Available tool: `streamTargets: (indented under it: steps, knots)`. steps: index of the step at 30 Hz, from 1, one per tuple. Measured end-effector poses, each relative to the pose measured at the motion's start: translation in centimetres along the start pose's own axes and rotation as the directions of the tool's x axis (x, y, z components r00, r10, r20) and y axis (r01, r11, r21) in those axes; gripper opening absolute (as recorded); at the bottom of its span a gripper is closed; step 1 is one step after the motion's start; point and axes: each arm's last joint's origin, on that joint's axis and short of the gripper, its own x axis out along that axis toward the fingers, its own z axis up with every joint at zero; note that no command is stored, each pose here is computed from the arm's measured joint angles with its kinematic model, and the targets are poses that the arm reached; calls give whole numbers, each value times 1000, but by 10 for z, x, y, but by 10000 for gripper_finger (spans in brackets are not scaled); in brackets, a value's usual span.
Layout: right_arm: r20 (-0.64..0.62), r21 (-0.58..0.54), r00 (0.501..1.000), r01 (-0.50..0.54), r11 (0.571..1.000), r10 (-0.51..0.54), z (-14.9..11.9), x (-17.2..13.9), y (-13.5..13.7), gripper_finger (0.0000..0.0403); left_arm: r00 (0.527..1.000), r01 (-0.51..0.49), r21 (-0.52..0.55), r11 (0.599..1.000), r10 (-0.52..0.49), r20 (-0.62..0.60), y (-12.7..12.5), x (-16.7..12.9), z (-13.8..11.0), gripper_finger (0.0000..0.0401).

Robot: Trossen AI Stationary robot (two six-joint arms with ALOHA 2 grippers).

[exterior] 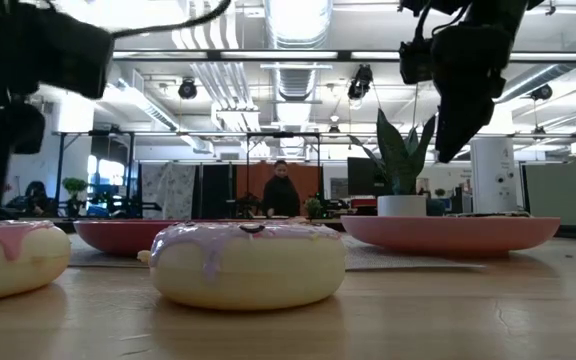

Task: Pick & Place donuts
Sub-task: Put the large pink donut on the light pink plate

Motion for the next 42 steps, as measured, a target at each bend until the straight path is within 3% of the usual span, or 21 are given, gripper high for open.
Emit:
streamTargets:
  steps: [6,24,32,37,42]
  knots:
    - [-3,-6,1000,2,1000,-2,0,0,0,242,997,-4,131,991,-7,83,-19,-2,7,215]
    - [-4,-18,1000,6,1000,-7,-1,1,-1,242,1000,-9,162,987,7,12,-16,29,1,216]
    - [-6,-18,1000,7,1000,-7,-2,1,-1,242,998,-60,160,985,61,-5,-14,50,-1,210]
    - [17,-55,1000,-5,998,6,-3,-5,1,241,998,-65,149,987,64,8,-13,45,1,163]
    - [76,-79,997,-19,997,25,-5,-20,-2,233,998,-53,134,990,49,36,-13,38,6,68]
